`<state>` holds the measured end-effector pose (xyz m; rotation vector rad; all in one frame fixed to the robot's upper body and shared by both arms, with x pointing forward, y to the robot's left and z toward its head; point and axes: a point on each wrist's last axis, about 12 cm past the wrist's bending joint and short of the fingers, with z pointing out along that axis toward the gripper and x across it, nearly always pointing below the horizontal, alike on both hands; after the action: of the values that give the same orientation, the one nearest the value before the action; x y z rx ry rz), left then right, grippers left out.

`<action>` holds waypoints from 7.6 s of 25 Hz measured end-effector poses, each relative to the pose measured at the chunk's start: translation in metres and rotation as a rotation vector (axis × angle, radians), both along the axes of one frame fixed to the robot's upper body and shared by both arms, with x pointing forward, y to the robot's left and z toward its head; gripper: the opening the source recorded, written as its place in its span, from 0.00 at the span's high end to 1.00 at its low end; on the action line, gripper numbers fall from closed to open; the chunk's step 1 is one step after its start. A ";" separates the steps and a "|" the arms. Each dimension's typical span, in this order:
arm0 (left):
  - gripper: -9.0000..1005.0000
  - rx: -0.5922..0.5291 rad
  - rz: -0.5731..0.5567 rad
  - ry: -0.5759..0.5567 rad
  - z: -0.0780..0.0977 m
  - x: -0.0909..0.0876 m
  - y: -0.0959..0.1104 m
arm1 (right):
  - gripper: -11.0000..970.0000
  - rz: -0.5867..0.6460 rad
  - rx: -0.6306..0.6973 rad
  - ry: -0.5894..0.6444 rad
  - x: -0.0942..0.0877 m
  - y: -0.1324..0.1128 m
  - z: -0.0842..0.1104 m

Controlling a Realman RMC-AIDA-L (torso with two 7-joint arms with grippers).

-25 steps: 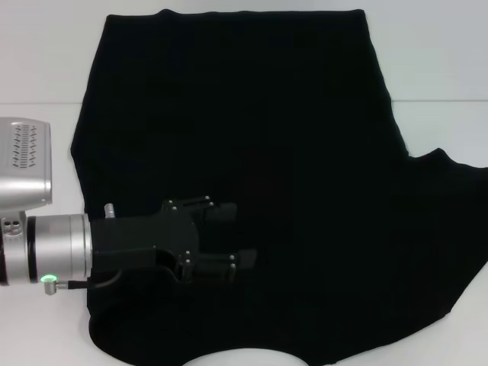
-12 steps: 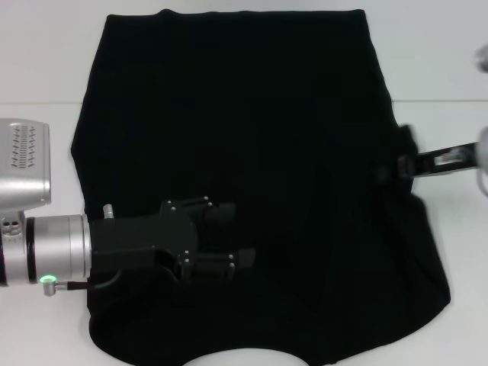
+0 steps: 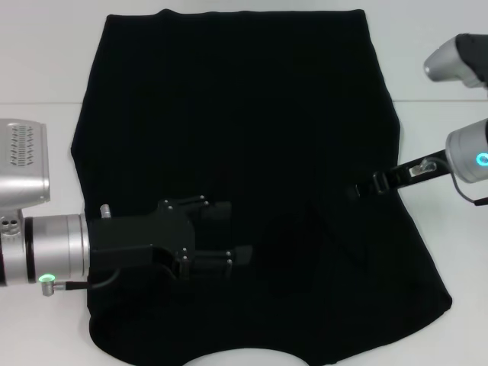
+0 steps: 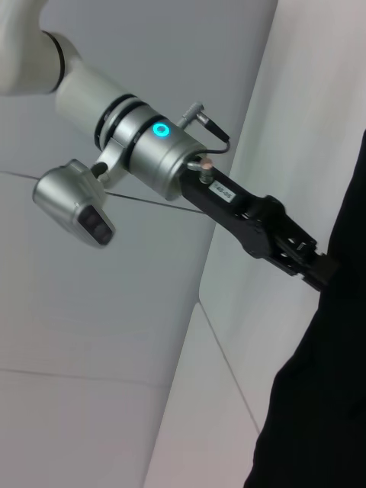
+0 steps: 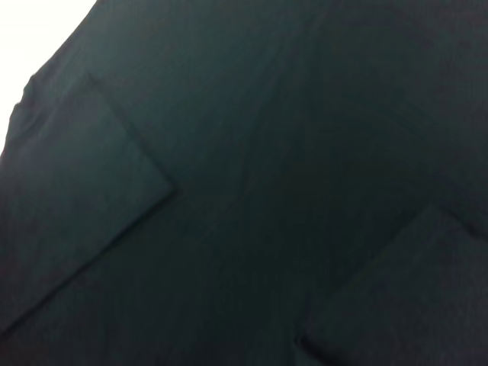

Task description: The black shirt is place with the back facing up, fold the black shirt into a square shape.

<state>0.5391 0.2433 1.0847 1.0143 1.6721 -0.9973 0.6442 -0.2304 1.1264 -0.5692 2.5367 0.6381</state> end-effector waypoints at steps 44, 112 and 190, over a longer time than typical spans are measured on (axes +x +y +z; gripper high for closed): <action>0.16 0.455 0.113 -0.022 -0.024 -0.035 0.075 | 0.27 0.144 0.395 -0.264 -0.019 0.040 -0.015; 0.98 0.215 0.309 0.029 -0.037 -0.061 0.091 | 0.28 -0.040 0.479 -0.127 -0.080 -0.096 -0.030; 0.98 0.212 0.347 -0.008 -0.031 -0.053 0.094 | 0.35 0.041 0.168 0.248 -0.081 -0.084 -0.042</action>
<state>0.4862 0.3376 1.0538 0.8198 1.8969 -0.5975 0.5635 -0.3140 1.0844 -0.5101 2.6686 0.9809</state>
